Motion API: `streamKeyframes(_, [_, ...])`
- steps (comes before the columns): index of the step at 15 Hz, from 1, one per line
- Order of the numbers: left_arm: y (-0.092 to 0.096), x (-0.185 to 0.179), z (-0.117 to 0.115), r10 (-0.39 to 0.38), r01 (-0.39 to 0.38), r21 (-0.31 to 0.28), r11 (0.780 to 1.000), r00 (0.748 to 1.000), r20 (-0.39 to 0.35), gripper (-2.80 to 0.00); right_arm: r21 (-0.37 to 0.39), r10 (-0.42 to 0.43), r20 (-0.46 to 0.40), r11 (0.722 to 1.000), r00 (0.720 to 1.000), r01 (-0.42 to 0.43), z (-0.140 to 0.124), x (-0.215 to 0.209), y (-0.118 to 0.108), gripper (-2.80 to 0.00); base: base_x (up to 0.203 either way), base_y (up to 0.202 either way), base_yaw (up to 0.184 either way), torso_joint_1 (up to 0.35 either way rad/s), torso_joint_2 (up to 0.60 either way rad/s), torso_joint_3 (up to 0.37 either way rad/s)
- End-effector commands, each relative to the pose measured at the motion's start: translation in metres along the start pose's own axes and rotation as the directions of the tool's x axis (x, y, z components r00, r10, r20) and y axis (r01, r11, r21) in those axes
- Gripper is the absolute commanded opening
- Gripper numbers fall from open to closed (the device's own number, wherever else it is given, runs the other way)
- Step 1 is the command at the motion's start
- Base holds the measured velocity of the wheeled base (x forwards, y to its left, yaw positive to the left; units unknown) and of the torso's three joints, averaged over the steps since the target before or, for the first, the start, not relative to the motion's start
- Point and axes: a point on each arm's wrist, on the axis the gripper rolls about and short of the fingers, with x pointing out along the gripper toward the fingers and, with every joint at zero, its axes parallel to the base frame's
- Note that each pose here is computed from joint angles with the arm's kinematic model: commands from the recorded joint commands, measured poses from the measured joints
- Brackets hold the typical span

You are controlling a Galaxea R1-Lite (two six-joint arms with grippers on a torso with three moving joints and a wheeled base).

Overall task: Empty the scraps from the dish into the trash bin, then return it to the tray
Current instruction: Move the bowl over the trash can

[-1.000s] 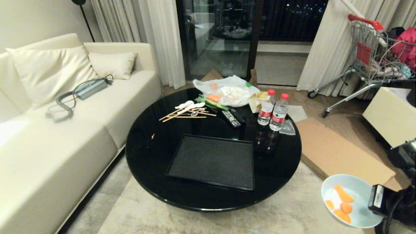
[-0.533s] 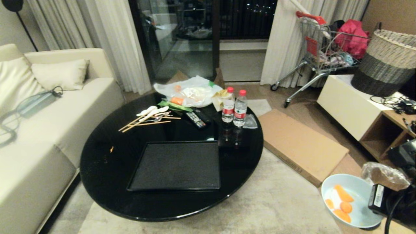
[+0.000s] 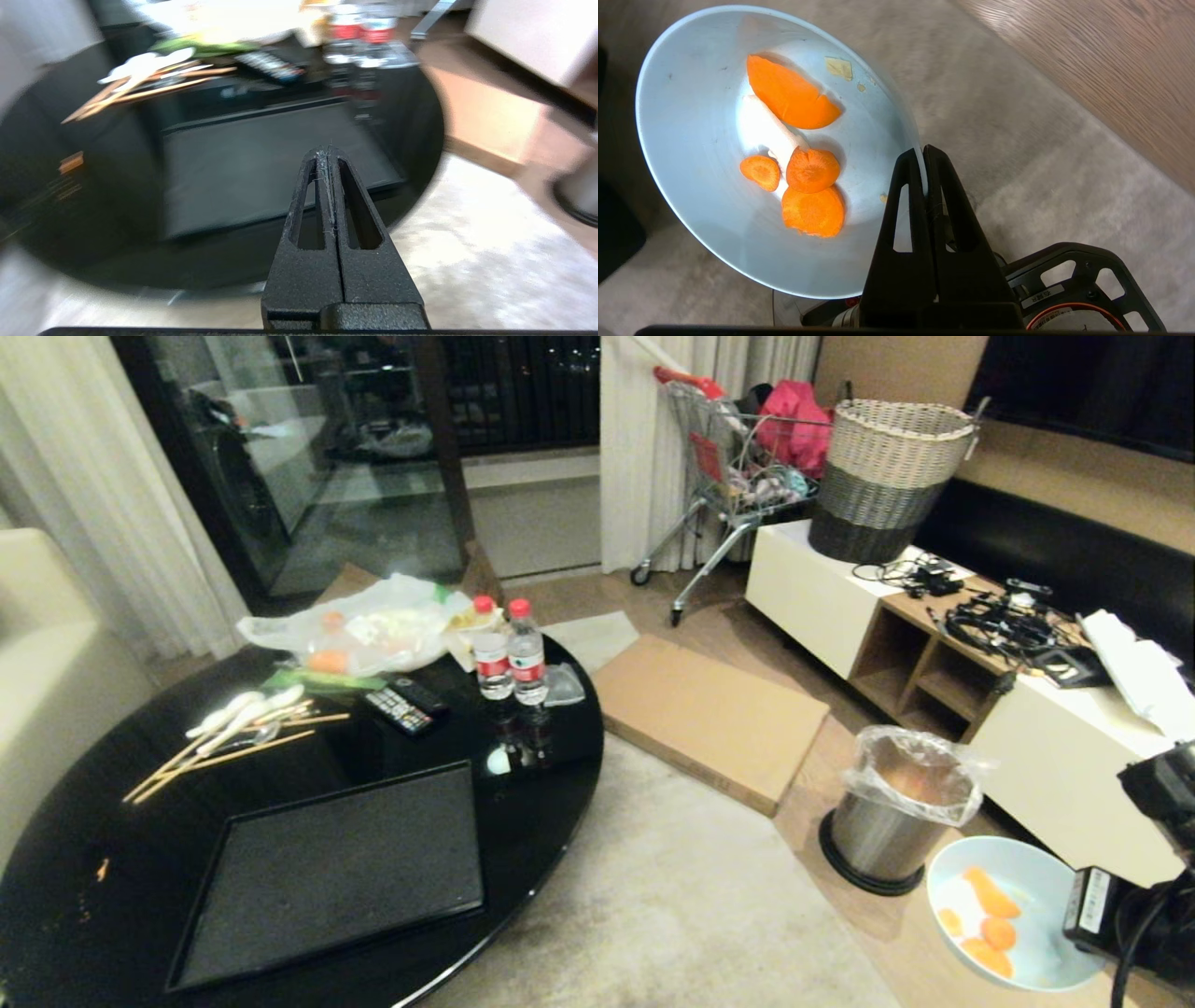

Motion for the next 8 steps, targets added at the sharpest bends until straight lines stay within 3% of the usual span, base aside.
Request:
streamKeyframes(1, [0.0000,0.0000,0.0000,0.000,0.000,0.000,1.000,1.000,0.001,-2.80,0.004,-0.002,0.002,1.000,1.000,0.002,-0.0002,-0.0004,-0.0004,-2.80,-0.002,0.012,-0.166,0.002,0.01,0.007])
streamKeyframes(8, [0.0000,0.0000,0.0000,0.000,0.000,0.000,1.000,1.000,0.001,-2.80,0.007,-0.003,0.002,1.000,1.000,0.003,0.0001,0.0000,-0.0003,-2.80,-0.001,0.011,-0.167,-0.001,0.00,0.004])
